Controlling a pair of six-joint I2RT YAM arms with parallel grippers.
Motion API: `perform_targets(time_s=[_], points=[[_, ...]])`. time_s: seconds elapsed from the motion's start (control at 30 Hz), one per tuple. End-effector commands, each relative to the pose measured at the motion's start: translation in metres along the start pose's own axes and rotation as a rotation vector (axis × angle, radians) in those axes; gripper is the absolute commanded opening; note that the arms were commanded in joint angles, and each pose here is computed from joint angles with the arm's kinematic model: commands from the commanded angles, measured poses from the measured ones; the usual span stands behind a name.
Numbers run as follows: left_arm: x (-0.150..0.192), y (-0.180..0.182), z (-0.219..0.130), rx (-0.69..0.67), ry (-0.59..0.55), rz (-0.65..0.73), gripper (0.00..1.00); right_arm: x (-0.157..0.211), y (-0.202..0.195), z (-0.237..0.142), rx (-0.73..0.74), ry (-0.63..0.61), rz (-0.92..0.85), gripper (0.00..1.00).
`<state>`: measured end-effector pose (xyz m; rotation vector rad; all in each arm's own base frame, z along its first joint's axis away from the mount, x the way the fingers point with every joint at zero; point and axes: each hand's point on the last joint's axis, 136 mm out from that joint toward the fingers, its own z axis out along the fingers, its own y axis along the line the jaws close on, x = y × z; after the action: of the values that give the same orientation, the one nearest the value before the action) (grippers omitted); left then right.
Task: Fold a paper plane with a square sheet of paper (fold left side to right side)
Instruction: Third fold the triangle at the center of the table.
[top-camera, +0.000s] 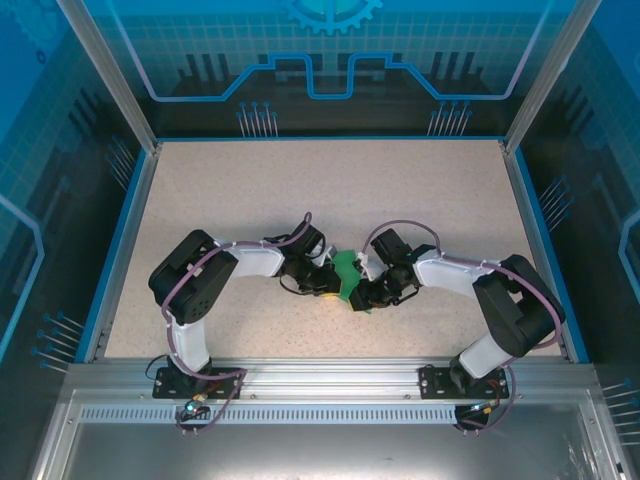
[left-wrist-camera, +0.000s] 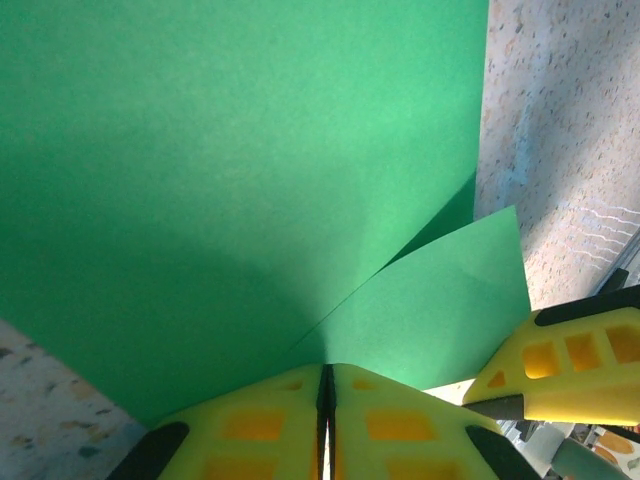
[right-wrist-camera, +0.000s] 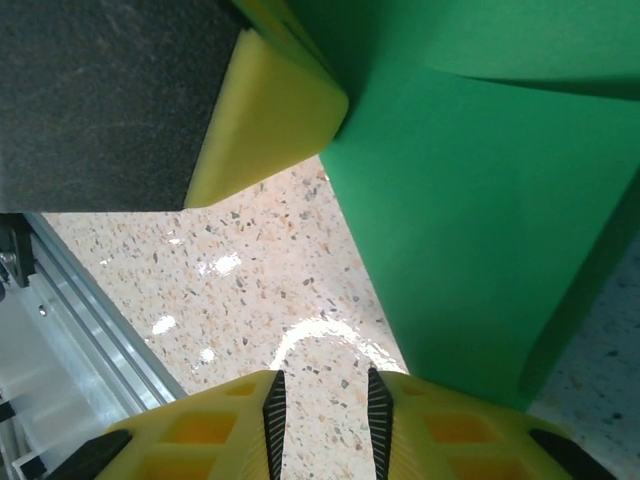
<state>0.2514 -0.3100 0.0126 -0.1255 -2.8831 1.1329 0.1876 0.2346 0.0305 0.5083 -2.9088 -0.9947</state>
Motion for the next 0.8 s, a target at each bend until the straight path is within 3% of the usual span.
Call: perform_targets(time_s=[0.0,0.77], points=[[0.017,0.029,0.009,-0.094,0.049,-0.047,0.11,0.016,-0.01,0.008,0.04,0.056,0.042,0.3],[0.018,0.03,0.007,-0.105,0.046,-0.046,0.12,0.058,-0.046,0.009,0.179,0.119,0.204,0.29]])
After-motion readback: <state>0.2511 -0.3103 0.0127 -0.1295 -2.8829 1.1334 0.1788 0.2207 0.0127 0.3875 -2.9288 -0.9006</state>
